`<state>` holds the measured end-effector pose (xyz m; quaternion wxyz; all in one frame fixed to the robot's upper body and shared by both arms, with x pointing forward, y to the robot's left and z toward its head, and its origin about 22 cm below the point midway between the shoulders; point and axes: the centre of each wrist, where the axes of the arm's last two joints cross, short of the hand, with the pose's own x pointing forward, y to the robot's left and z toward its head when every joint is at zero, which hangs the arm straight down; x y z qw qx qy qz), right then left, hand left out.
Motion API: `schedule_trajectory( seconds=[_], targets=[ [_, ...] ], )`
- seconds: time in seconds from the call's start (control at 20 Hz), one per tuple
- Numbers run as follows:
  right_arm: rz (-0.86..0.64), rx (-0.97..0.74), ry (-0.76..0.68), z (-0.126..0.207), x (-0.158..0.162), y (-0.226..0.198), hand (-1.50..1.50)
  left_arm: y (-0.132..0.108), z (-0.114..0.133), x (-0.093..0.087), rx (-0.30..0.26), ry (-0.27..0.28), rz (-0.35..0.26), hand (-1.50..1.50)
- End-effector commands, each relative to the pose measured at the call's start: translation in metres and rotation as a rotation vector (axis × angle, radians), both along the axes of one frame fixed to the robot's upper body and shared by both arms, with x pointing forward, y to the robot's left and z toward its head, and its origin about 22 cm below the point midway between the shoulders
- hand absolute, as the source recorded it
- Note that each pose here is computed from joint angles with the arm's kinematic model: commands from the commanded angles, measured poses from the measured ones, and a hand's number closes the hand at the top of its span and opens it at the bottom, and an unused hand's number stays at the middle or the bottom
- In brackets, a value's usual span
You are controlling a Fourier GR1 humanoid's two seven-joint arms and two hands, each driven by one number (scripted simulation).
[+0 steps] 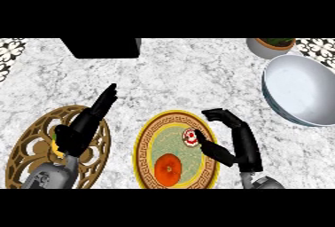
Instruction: Pick the squash from the plate and place it in the bowl
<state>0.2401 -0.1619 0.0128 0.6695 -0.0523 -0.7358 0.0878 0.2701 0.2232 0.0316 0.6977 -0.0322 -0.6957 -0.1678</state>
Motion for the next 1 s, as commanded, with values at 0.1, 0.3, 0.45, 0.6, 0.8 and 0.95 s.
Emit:
schedule_trajectory(
  seconds=[0.1,0.3,0.45,0.6,0.8,0.95],
  targets=[
    [0.069,-0.269,-0.073,-0.027,-0.029,0.046,-1.5,-0.03,0.001,-0.008,-0.057,-0.013,-0.065,0.0],
    [0.122,-0.511,-0.043,0.004,-0.009,0.05,-1.5,-0.023,-0.004,-0.007,-0.055,-0.006,-0.074,0.0],
    [0.157,-0.725,0.072,0.02,0.003,0.039,-1.5,-0.016,0.004,-0.002,-0.038,-0.026,-0.06,0.0],
    [0.27,-0.919,0.244,0.027,0.009,0.043,-1.5,-0.024,0.006,-0.004,-0.051,-0.021,-0.066,0.0],
    [0.458,-0.993,0.43,0.055,0.001,0.081,-1.5,-0.02,0.006,-0.003,-0.054,-0.028,-0.065,0.0],
    [0.524,-1.027,0.531,0.086,0.004,0.114,-1.5,-0.026,-0.002,-0.004,-0.071,-0.017,-0.091,0.0]
  ],
)
